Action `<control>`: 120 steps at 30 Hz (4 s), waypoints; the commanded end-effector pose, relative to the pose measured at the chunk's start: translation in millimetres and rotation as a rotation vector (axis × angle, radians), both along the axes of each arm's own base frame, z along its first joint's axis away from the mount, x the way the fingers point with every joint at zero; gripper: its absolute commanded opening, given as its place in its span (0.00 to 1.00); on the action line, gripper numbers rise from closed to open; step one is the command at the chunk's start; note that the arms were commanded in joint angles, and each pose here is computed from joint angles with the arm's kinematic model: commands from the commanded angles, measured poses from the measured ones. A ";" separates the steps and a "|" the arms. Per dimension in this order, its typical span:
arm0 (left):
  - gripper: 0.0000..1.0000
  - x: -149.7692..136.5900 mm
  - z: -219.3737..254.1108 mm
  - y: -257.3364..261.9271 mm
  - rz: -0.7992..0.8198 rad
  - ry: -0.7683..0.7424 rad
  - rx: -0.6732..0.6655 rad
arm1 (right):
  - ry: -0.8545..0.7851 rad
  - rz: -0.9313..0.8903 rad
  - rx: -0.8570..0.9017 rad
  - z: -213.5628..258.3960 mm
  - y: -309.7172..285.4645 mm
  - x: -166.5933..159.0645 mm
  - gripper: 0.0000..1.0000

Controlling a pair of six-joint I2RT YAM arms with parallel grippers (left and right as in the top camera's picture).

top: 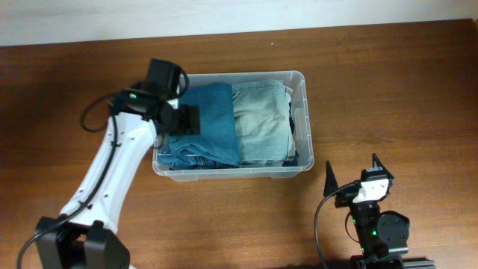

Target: Pack container

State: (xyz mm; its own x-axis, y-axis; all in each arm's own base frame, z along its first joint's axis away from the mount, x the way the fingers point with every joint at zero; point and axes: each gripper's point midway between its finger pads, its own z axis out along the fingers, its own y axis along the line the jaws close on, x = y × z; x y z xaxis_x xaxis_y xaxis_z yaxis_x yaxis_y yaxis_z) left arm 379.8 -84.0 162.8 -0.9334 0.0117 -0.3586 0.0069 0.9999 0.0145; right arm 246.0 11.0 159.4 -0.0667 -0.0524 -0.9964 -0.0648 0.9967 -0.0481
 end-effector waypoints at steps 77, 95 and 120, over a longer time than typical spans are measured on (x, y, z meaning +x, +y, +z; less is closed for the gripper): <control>0.70 64.5 154.9 31.8 0.130 -0.555 0.036 | -0.001 0.004 0.010 -1.4 0.1 -0.2 0.98; 0.99 48.8 165.3 113.4 0.314 -0.550 0.116 | -0.001 0.004 0.010 -1.4 0.1 -0.2 0.98; 0.99 17.5 172.9 114.3 0.307 -0.524 0.113 | -0.001 0.004 0.010 -1.4 0.1 -0.2 0.98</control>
